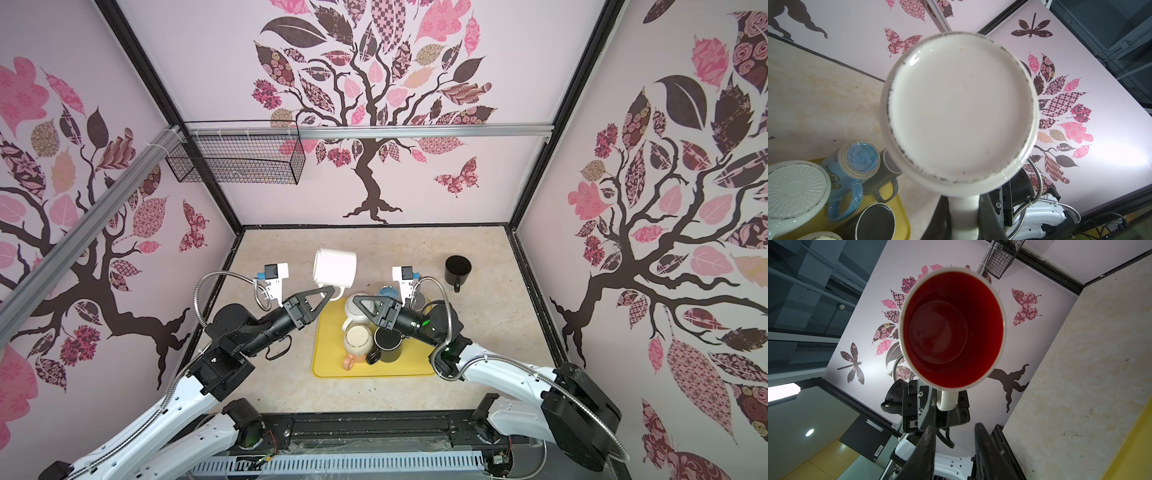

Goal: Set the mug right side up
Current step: 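Grasp the white mug's rim with right gripper while left gripper holds it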

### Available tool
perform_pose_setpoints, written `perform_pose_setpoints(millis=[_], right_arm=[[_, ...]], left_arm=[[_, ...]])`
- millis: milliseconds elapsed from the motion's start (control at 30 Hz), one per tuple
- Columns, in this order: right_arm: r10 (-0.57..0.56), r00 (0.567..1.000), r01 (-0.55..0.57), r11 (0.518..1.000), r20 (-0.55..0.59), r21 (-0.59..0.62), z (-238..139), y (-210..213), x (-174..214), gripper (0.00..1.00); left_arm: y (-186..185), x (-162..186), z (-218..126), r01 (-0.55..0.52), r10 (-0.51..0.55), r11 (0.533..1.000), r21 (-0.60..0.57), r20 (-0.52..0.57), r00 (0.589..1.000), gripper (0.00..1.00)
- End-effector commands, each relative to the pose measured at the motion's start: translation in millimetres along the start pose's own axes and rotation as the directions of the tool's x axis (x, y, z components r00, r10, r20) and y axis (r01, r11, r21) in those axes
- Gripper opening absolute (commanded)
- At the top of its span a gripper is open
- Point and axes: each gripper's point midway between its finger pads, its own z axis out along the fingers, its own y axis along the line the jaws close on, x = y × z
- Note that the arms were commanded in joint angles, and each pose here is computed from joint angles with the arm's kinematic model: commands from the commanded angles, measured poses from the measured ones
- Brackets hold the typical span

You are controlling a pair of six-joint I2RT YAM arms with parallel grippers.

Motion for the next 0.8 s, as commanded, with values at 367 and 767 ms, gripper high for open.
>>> perform_pose_setpoints(millis=[367,767], right_arm=[[0.002,1.0,-0.004,0.99,-0.018,-0.138,20.5,28.7,-8.8,0.36],[-0.021,1.0,0.022,0.992,0.008,-0.121,33.1,25.8,-18.5,0.27]], left_arm=[[-29.9,-7.4,2.6,-0.029,0.025,0.987,0.158,0.024,0.999,0.0],[-23.0,4.9,-0.9,0.011,-0.01,0.985,0.172,-0.003,1.0,0.0]])
